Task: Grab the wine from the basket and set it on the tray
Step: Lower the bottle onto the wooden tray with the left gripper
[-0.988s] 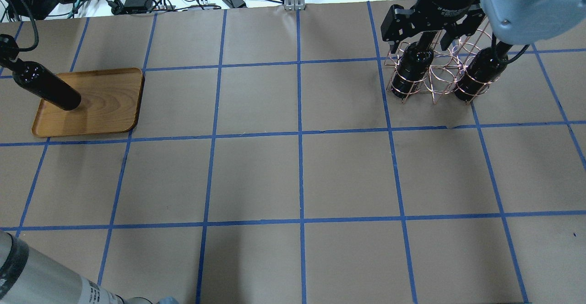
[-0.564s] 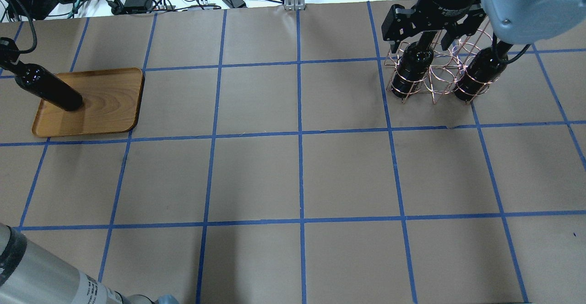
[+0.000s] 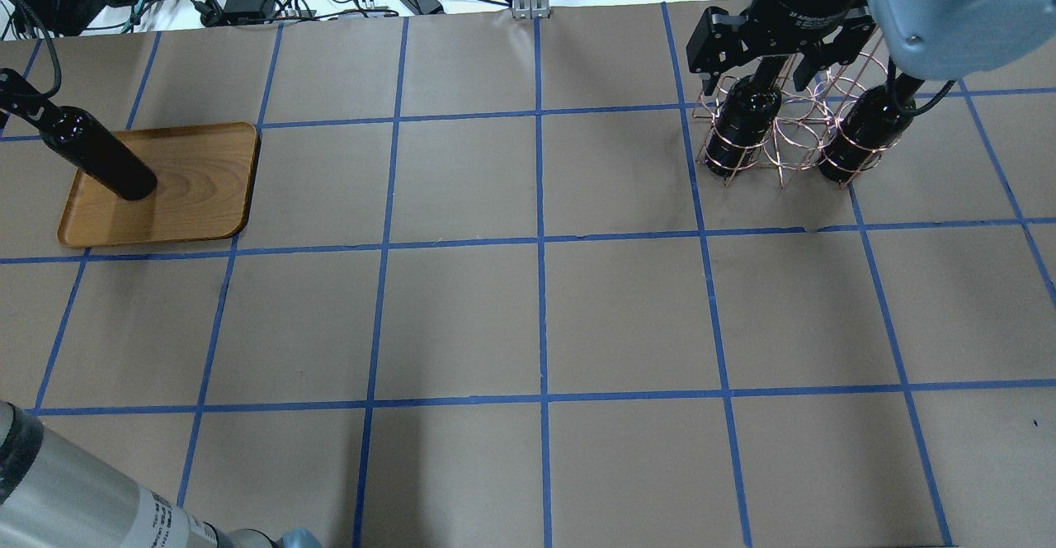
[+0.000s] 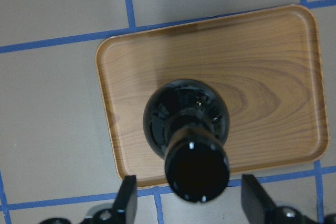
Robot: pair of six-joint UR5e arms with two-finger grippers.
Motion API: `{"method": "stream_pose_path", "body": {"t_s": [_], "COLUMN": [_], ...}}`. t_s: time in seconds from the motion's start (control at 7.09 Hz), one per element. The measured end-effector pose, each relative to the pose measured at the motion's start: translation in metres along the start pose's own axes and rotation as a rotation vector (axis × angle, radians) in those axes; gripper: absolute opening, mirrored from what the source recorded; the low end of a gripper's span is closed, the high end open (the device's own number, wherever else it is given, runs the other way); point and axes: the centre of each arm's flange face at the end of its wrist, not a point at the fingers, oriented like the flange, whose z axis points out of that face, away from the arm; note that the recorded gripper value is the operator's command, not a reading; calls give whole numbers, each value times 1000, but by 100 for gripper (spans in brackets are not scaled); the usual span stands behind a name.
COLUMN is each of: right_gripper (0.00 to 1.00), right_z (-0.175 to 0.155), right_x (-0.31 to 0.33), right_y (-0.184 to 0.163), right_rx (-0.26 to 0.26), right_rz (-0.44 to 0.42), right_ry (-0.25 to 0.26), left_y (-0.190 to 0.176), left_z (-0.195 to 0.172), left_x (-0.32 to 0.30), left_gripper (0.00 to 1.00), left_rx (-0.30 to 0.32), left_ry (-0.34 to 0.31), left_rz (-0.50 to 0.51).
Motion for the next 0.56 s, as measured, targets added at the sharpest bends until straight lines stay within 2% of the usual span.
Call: {"method": "stream_pose_path", "body": {"t_s": [0.28, 0.56], "right_gripper": [100, 100], "right_z": [0, -1], "right_x": [0, 0], "right_y": [0, 0], "right_rx": [0, 0], "right_rz": [-2, -4], "right_ry": [3, 5], "left_y": [14, 29], "left_z": [-28, -82], "left_x": [-4, 31], "left_gripper": [92, 92], "left_rx": [19, 36], "left_ry": [-10, 12], "left_rz": [-14, -14]}}
